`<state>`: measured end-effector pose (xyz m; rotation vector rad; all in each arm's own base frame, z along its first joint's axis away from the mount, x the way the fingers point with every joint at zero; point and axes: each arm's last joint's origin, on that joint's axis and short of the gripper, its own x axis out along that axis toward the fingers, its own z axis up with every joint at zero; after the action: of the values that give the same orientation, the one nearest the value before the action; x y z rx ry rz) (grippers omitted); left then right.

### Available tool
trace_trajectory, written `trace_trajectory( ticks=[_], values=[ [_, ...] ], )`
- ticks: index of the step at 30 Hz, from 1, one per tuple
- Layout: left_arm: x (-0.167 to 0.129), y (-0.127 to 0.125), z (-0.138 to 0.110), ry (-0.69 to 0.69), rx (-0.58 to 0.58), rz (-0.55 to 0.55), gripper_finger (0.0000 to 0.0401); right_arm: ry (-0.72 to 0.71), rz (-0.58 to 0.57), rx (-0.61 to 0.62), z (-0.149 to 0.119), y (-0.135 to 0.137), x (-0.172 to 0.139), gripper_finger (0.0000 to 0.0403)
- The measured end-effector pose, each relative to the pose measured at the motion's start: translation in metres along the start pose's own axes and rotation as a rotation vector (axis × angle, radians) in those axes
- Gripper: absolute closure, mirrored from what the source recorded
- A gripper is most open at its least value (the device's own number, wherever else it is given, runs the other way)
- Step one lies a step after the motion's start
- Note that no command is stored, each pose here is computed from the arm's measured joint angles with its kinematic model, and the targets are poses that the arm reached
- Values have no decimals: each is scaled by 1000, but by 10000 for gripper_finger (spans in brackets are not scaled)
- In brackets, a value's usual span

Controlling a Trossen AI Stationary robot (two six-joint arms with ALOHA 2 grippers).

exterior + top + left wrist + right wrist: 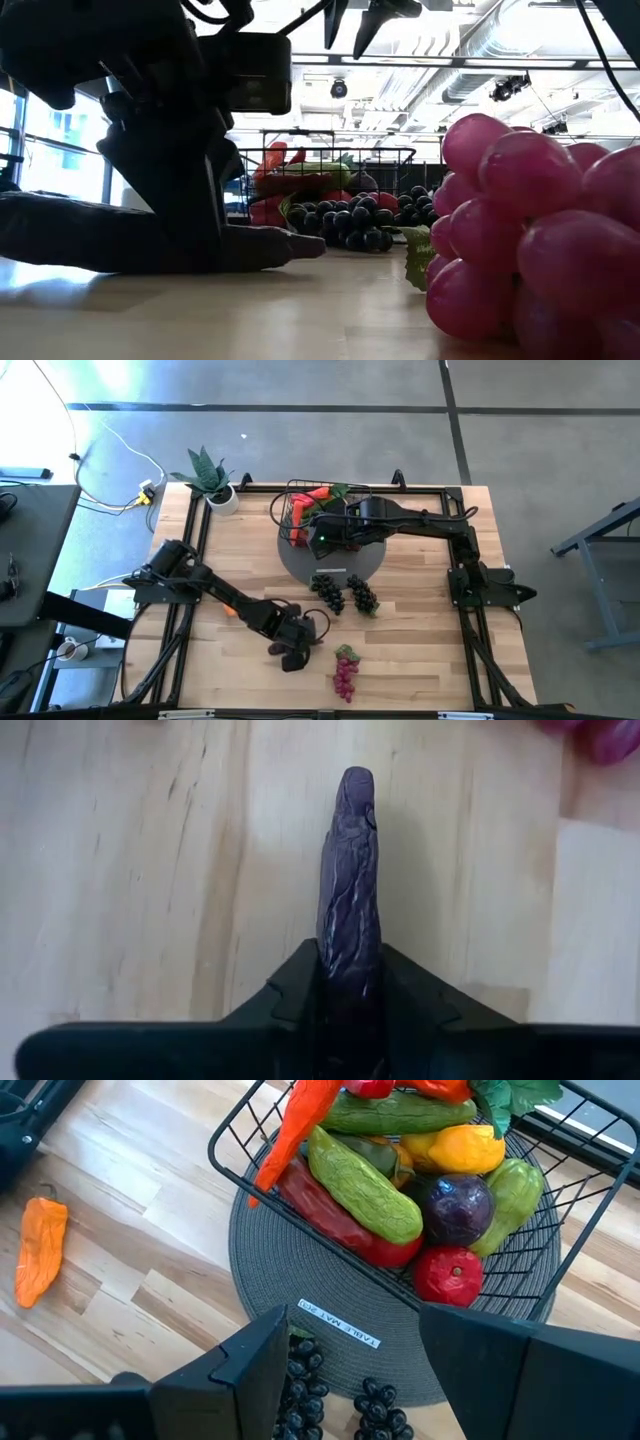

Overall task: Build produce basket
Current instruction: Put the purple eggplant into the wire basket

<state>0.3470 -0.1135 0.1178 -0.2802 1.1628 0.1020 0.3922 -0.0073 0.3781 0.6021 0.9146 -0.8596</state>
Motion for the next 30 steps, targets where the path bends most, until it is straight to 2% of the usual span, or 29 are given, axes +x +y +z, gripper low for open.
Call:
trace_trajectory(
  ticks=[4,6,12,16,30],
  values=[
    [-11,5,1,9,27,14,334,3,-5,0,0,-1,-2,194],
    [-19,12,1,25,38,55,328,0,-3,18,0,-1,-3,194],
    [-49,33,15,-27,31,120,330,-10,-5,47,-4,-3,-12,194],
    [-70,49,26,-75,21,120,331,-23,-15,72,-7,-3,-15,194],
    [-153,134,52,-276,-3,208,328,-149,-58,165,-3,-16,-34,194]
  ],
)
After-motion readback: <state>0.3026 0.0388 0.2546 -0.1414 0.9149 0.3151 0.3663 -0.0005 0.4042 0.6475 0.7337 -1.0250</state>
